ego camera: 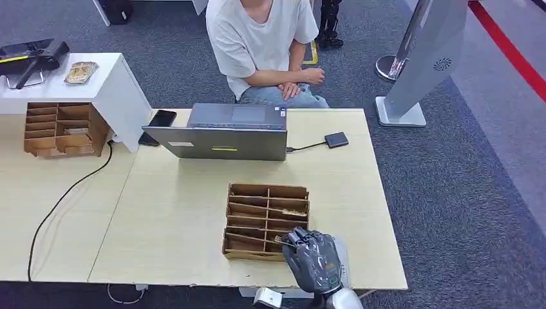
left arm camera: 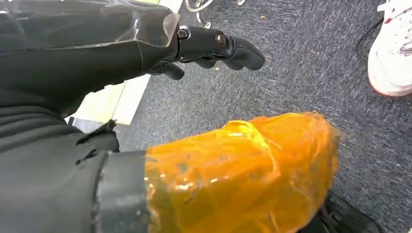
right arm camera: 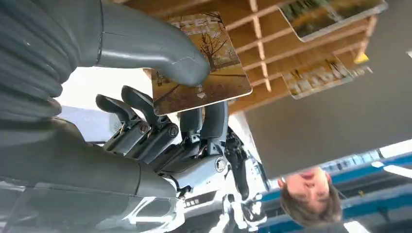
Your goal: Pass the card to the sensor for recognition and then transmit it.
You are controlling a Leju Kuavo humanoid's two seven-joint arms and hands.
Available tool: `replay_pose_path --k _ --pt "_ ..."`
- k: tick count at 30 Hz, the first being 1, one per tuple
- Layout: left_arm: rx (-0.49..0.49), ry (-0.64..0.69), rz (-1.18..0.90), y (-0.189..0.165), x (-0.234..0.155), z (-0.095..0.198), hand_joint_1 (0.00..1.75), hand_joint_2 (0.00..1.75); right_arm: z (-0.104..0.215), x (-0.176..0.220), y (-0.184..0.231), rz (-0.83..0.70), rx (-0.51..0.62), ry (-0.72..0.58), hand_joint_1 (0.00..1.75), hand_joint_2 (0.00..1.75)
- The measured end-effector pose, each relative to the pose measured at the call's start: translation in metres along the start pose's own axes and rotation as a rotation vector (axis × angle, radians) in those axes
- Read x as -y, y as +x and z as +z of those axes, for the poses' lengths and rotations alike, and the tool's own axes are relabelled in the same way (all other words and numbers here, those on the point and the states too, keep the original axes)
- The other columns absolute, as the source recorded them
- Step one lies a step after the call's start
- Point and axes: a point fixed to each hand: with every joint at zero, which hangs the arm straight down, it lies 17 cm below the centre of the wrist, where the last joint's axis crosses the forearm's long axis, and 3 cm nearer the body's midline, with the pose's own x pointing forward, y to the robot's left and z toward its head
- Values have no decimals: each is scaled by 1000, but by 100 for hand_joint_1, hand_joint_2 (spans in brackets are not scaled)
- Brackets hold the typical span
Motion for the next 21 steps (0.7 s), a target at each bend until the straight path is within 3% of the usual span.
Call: replay_pose_path --k 21 --pt "-5 10 12 -1 -1 0 0 0 -15 65 32 8 99 -169 175 175"
